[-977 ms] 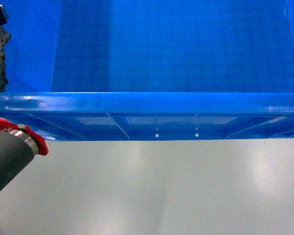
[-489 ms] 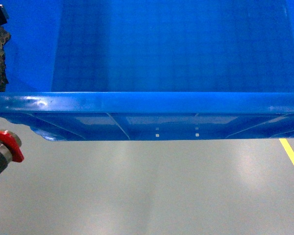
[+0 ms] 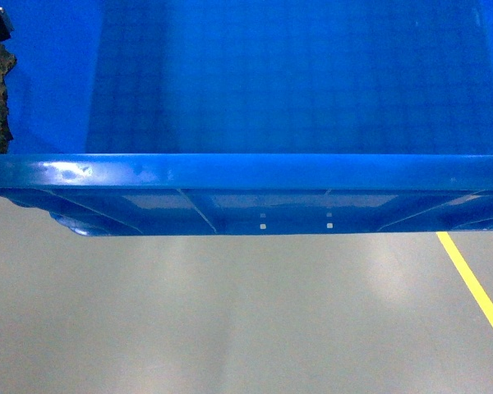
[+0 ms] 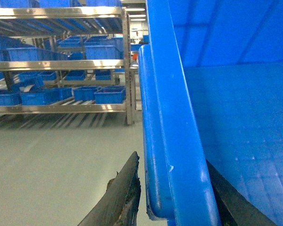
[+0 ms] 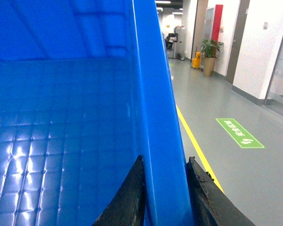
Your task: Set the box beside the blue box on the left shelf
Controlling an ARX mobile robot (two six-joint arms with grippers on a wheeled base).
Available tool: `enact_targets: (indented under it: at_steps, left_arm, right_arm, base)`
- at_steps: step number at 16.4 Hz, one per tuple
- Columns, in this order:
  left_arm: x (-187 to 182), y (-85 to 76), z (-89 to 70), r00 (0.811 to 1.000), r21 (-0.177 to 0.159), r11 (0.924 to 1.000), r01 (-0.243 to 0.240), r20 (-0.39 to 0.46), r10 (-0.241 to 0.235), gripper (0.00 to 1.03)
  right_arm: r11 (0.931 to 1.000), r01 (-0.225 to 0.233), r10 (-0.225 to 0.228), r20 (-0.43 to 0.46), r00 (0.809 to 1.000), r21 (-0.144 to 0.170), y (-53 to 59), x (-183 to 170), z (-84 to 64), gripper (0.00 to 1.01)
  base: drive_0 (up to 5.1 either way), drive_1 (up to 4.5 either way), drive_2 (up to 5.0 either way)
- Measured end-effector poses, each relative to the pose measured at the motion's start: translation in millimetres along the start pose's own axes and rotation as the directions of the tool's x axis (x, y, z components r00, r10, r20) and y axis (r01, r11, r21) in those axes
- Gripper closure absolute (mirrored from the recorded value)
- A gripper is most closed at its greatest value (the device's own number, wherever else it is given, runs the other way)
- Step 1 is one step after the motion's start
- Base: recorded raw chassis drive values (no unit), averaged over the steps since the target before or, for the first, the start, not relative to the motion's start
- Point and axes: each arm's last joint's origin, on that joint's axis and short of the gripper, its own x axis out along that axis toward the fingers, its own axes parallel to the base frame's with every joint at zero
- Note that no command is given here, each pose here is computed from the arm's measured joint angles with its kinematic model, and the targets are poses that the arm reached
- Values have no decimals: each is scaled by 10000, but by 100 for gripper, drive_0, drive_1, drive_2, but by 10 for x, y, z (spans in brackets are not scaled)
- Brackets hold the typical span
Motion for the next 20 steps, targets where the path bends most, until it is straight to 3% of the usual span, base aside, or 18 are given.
enact_targets:
  at_steps: [20]
  left_arm:
    - [-15,-4,1,10000,-16,10000,18,11,-18,74]
  right_arm:
    - [10000,25,-25,69,10000,9,-3,-7,15,84]
  base:
    - [-4,399,-407]
